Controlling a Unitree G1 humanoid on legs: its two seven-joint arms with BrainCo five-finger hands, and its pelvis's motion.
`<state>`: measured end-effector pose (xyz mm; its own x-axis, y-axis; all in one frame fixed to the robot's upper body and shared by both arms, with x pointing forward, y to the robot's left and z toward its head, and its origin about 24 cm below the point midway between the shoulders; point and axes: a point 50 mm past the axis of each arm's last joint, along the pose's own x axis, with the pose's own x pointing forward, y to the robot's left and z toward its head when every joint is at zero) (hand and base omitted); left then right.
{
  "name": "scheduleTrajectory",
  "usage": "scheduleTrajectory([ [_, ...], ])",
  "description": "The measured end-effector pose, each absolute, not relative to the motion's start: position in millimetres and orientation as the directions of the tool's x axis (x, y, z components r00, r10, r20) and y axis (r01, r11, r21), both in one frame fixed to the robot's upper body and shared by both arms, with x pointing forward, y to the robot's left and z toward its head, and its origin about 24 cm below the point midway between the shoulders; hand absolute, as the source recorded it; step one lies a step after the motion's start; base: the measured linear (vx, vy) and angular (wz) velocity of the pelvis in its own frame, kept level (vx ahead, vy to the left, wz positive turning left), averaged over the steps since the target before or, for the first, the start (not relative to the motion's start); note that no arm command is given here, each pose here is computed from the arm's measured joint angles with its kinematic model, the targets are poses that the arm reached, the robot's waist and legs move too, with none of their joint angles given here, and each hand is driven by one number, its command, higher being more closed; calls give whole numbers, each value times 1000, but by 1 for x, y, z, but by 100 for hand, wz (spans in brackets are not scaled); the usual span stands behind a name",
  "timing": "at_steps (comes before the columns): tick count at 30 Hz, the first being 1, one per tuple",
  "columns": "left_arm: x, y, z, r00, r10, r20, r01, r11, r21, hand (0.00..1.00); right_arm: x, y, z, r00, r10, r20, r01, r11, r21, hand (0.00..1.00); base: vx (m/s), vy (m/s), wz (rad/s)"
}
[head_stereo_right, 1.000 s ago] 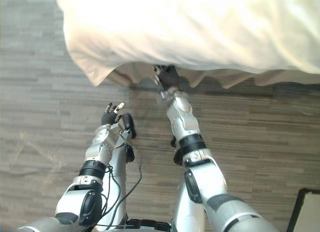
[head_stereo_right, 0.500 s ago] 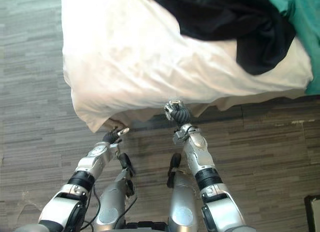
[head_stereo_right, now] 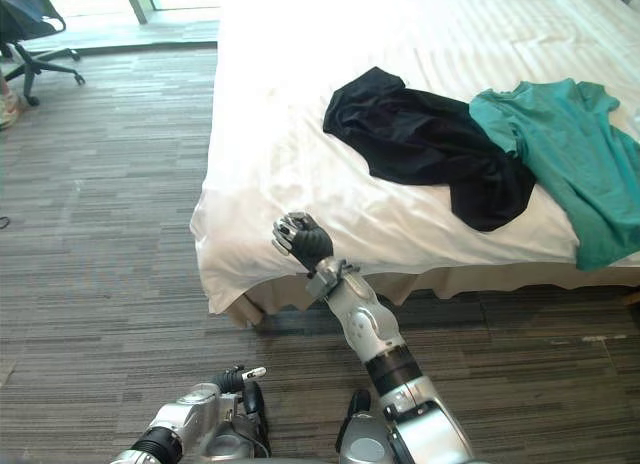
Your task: Tidy the bed and pick cloth on bed and put in laundry
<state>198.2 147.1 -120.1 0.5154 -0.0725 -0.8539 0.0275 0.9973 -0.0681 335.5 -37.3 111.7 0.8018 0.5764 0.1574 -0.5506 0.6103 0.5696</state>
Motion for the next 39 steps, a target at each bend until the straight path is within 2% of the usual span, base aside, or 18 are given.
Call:
scheduleTrajectory([
  [2, 221, 145, -108, 567, -76, -820, 38, 997, -67, 0, 352, -29, 141, 807, 557, 194, -557, 612, 561, 100, -191, 3, 26],
  [4, 262, 142, -82, 657, -77, -750, 39, 997, -69, 0, 368, -18, 186, 802, 528, 279, -587, 610, 533, 100, -184, -16, 26],
  [9, 317, 131, -37, 783, -89, -616, 20, 993, -119, 0, 384, -18, 241, 807, 448, 384, -590, 610, 529, 100, -132, -55, 27],
  [15, 343, 109, -2, 860, -111, -497, -29, 964, -266, 0, 382, -37, 276, 800, 335, 497, -580, 640, 504, 100, -60, -64, 20],
  [22, 364, 92, 45, 934, -75, -349, -84, 904, -419, 0, 358, -50, 332, 690, 183, 700, -653, 575, 493, 100, -66, -79, -6],
  [27, 368, 87, 60, 948, -72, -309, -82, 886, -456, 0, 359, -66, 336, 687, 99, 720, -650, 526, 548, 100, -26, -71, -22],
  [32, 372, 93, 70, 955, -30, -295, -111, 887, -448, 0, 364, -86, 319, 691, 73, 719, -632, 544, 551, 100, 23, -41, -28],
  [37, 375, 106, 77, 960, -12, -281, -111, 901, -419, 0, 373, -127, 269, 757, 29, 653, -549, 570, 611, 100, 59, -20, -23],
  [39, 373, 119, 76, 959, 5, -283, -120, 913, -391, 0, 376, -149, 230, 820, -2, 572, -460, 593, 661, 100, 59, 11, -25],
])
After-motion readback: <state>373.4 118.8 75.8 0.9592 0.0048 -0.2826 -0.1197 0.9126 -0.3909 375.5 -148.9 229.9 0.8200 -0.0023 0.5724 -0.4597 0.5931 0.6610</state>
